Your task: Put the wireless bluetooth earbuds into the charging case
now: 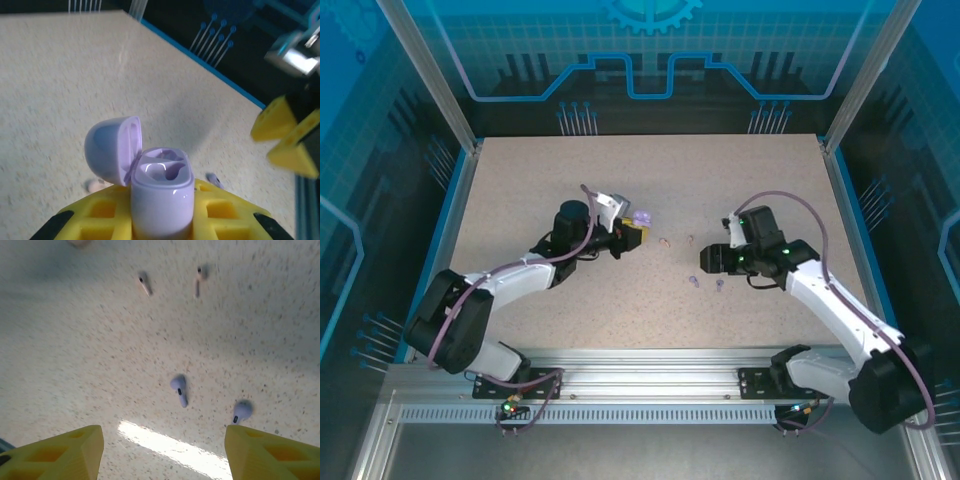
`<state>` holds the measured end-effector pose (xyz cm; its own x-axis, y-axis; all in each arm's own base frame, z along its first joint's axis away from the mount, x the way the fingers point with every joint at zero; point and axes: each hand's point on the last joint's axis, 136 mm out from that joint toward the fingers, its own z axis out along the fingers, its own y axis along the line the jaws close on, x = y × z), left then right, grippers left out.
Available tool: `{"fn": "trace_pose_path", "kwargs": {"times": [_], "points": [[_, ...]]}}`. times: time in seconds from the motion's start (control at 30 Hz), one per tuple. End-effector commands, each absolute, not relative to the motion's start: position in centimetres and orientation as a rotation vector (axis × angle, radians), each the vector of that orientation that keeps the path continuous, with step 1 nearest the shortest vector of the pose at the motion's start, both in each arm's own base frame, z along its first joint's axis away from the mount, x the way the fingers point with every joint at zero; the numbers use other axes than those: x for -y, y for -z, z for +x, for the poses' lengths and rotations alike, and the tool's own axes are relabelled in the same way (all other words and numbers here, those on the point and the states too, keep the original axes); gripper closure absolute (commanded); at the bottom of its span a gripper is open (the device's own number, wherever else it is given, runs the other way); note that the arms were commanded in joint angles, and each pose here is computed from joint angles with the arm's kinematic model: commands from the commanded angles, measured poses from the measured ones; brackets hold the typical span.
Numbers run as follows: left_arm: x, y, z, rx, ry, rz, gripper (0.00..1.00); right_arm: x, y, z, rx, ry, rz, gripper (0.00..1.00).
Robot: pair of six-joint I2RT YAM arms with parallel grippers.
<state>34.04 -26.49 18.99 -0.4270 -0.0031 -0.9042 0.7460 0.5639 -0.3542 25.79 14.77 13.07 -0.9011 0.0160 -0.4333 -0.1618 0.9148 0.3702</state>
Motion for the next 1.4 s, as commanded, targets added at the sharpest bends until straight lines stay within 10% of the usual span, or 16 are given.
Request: {"fn": "trace_pose_path", "kwargs": {"times": [0.0, 1.37], "points": [[26.2, -24.8, 34.6, -1.543, 0.864, 0.605, 1.0, -15.0, -11.0, 25.6, -2.716, -0.451, -0.101, 0.35], [24.3, -38.6, 31.9, -1.073, 0.681, 0.467, 1.0, -19.1, -2.5, 27.4, -2.983, -0.022, -0.372, 0.5]]}}
